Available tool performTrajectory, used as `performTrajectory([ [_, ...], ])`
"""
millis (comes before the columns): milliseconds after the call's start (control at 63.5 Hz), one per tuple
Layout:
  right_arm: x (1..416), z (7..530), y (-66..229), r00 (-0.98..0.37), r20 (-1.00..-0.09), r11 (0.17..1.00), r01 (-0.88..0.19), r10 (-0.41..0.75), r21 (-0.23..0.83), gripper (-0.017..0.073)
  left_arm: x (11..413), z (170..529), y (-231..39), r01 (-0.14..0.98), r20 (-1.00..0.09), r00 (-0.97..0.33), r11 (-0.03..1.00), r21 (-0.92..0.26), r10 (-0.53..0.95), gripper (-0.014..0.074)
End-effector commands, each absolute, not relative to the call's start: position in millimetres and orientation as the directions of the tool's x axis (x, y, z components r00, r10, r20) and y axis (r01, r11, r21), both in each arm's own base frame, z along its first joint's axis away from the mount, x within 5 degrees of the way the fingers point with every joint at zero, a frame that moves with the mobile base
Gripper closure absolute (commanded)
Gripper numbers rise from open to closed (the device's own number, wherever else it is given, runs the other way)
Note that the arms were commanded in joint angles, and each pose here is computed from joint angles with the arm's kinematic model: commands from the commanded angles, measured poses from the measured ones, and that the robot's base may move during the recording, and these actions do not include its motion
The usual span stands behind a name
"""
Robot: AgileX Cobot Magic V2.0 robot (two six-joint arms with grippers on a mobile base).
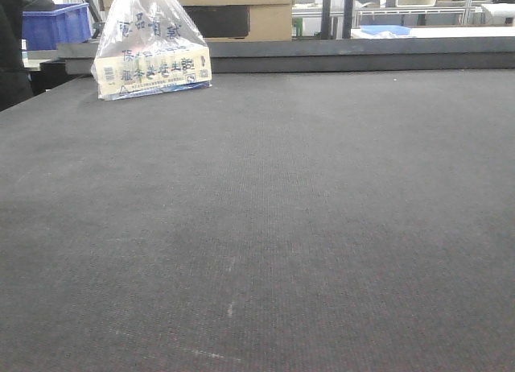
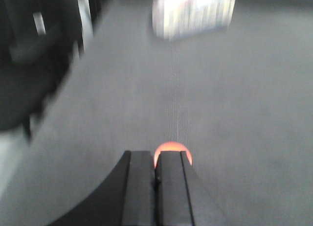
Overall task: Place cylindrical capacitor in blue bin on shelf
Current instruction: 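Lower left gripper to orange capacitor, right gripper to dark red capacitor, then close both grippers around their capacitors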
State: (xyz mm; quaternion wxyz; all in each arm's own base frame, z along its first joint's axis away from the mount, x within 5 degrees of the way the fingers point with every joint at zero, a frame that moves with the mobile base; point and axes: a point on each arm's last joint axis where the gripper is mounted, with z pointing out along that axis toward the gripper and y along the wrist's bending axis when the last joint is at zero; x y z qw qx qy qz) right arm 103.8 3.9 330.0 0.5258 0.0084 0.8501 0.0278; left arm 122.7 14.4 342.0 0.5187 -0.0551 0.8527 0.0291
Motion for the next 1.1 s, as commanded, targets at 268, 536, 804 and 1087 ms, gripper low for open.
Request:
performTrajectory([
  [268,177.2,339.0,5.5,-0.697,-0.716,0.999,-0.006,0.027,0.044,0.0721,204.5,332.6,21.8,-0.125,-0.715,-0.692,0.992,-0.019,-0.101,0.0705],
  [536,204.6,304.3,4.8,-0.860,-0.510,1.000,-0.001,0.010,0.020,0.0721,228.8,322.9,23.5,-0.129,-0.542,-0.832,0.991,-0.027,-0.123,0.0705],
  [804,235.8,259.5,5.5,-0.948,-0.320,1.000,0.003,0.008,0.016,0.0711,251.3,307.6,24.5,-0.134,-0.463,-0.875,0.990,-0.043,-0.139,0.0705],
  [1087,251.8,247.9,6.0,-0.935,-0.354,1.000,0.004,0.011,0.019,0.0111,253.2,304.6,24.8,-0.135,-0.451,-0.881,0.990,-0.042,-0.139,0.0705],
])
